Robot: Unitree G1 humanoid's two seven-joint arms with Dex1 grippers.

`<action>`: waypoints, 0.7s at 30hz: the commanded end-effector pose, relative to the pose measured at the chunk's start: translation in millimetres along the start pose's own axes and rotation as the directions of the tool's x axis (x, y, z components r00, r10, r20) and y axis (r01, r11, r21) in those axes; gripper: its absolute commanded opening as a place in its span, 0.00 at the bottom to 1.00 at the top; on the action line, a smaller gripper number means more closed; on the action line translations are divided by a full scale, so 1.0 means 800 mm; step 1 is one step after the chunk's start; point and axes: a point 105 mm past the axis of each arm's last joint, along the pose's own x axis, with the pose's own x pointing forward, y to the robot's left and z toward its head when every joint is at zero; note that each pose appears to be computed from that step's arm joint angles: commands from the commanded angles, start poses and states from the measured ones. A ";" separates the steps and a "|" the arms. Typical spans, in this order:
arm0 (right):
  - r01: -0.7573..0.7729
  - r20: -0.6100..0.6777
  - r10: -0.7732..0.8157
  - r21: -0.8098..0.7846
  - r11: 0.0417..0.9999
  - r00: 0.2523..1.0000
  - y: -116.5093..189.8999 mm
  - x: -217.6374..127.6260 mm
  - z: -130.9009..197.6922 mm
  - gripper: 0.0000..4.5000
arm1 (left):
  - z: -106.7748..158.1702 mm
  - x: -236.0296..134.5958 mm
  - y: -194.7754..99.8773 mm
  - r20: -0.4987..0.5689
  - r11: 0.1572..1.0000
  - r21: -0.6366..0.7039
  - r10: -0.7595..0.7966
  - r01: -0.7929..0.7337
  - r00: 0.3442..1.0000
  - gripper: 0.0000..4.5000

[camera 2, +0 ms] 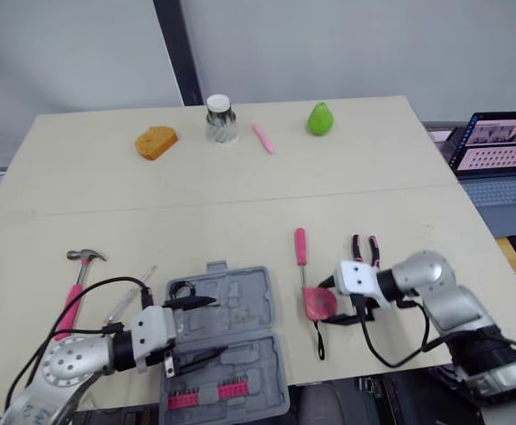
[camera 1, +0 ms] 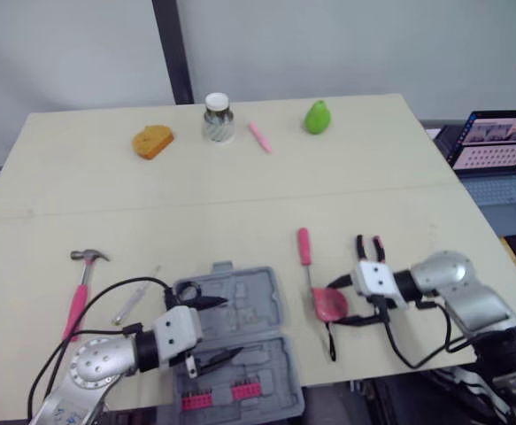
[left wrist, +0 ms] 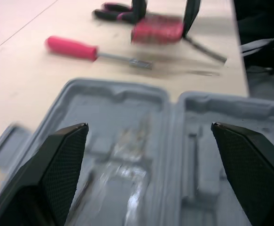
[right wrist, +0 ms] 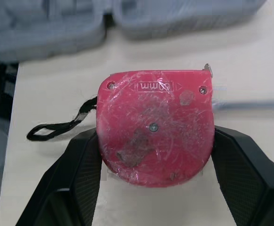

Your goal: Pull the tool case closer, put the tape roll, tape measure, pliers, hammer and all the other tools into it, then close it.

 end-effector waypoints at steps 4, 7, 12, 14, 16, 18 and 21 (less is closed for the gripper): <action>0.038 -0.080 -0.044 -0.080 0.996 0.996 -0.034 0.013 0.066 0.65 | 0.001 -0.029 0.009 0.019 0.987 -0.048 0.155 -0.154 0.988 1.00; 0.060 -0.128 -0.070 -0.086 0.995 0.989 -0.048 0.034 0.089 0.65 | -0.002 -0.031 0.004 0.022 0.984 -0.066 0.164 -0.163 0.986 1.00; 0.025 -0.234 -0.055 -0.130 0.991 0.971 -0.054 0.058 0.110 0.65 | -0.006 -0.025 0.003 0.025 0.983 -0.062 0.174 -0.173 0.984 1.00; -0.001 -0.275 -0.035 -0.130 0.992 0.961 -0.052 0.068 0.112 0.65 | -0.005 -0.022 0.003 0.033 0.983 -0.060 0.176 -0.174 0.984 1.00; -0.011 -0.309 -0.031 -0.136 0.991 0.950 -0.051 0.073 0.108 0.65 | -0.004 -0.019 0.002 0.038 0.983 -0.061 0.176 -0.174 0.984 1.00; -0.023 -0.321 -0.020 -0.127 0.992 0.947 -0.048 0.081 0.106 0.65 | -0.004 -0.017 0.002 0.042 0.983 -0.063 0.177 -0.174 0.983 1.00; -0.034 -0.337 -0.011 -0.126 0.991 0.942 -0.046 0.093 0.105 0.65 | -0.003 -0.013 0.000 0.051 0.984 -0.066 0.171 -0.168 0.984 1.00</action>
